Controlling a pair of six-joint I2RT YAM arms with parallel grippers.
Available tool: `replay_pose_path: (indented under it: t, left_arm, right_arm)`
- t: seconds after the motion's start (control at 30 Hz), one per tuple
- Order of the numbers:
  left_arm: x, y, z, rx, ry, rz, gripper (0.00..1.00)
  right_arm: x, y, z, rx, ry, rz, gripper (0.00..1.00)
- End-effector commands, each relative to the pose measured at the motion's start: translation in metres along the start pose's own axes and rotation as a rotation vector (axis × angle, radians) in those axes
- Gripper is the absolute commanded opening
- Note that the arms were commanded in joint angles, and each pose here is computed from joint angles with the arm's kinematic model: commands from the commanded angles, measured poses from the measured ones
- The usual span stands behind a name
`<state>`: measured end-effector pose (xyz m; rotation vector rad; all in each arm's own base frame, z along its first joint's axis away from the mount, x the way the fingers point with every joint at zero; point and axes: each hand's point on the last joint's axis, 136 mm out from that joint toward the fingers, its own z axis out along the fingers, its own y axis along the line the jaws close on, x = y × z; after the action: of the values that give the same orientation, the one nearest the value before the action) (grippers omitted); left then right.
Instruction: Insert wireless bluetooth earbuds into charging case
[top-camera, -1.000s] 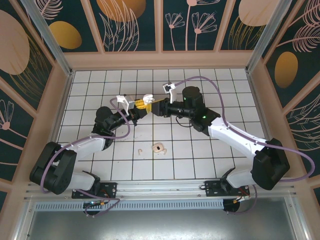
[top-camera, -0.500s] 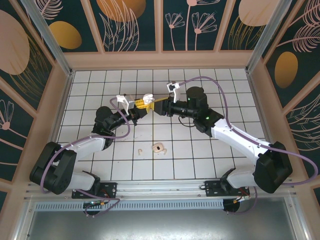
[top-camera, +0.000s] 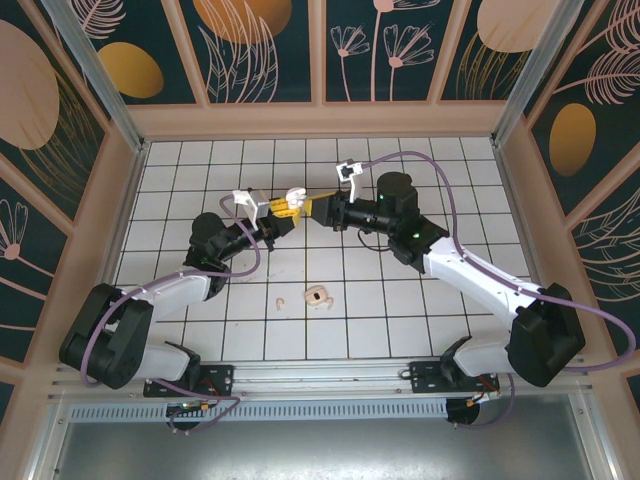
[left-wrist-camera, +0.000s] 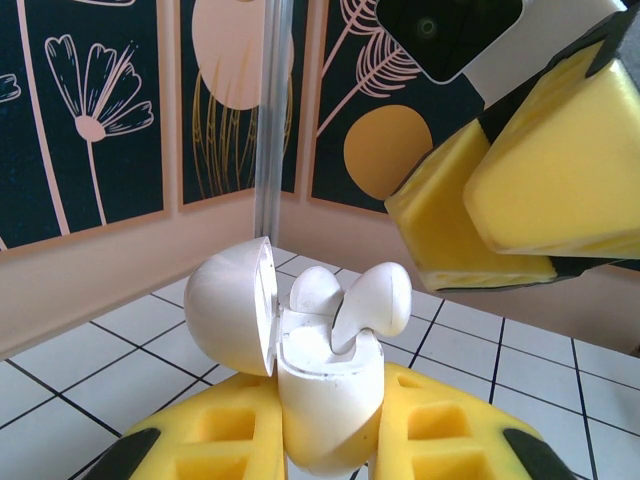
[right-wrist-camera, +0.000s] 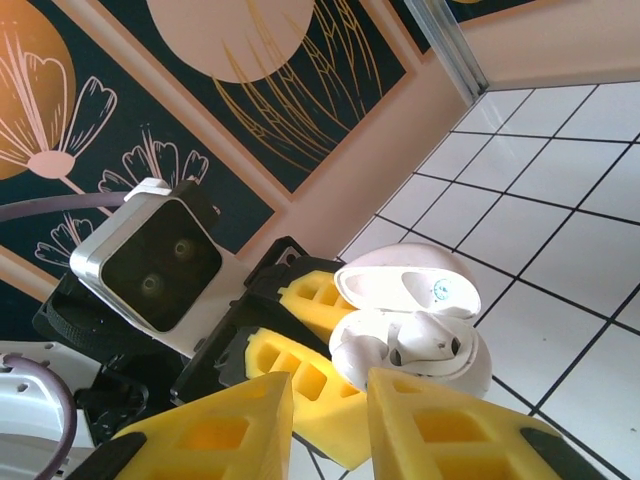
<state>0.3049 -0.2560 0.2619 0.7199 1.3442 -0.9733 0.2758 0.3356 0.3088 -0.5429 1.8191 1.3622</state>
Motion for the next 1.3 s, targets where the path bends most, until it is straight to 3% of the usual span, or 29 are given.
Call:
replay_pose_path:
  t: [0.0,1.27]
  left_arm:
    - [-0.020,-0.008,0.001,0.033,-0.050,0.062,0.15]
    - [-0.022,-0.008,-0.001,0.023,-0.049,0.072,0.15]
  right_arm:
    - [-0.010,0.007,0.000,-0.040,-0.028,-0.018,0.25]
    - [0.006,0.012,0.011,-0.082,0.017,0.001,0.18]
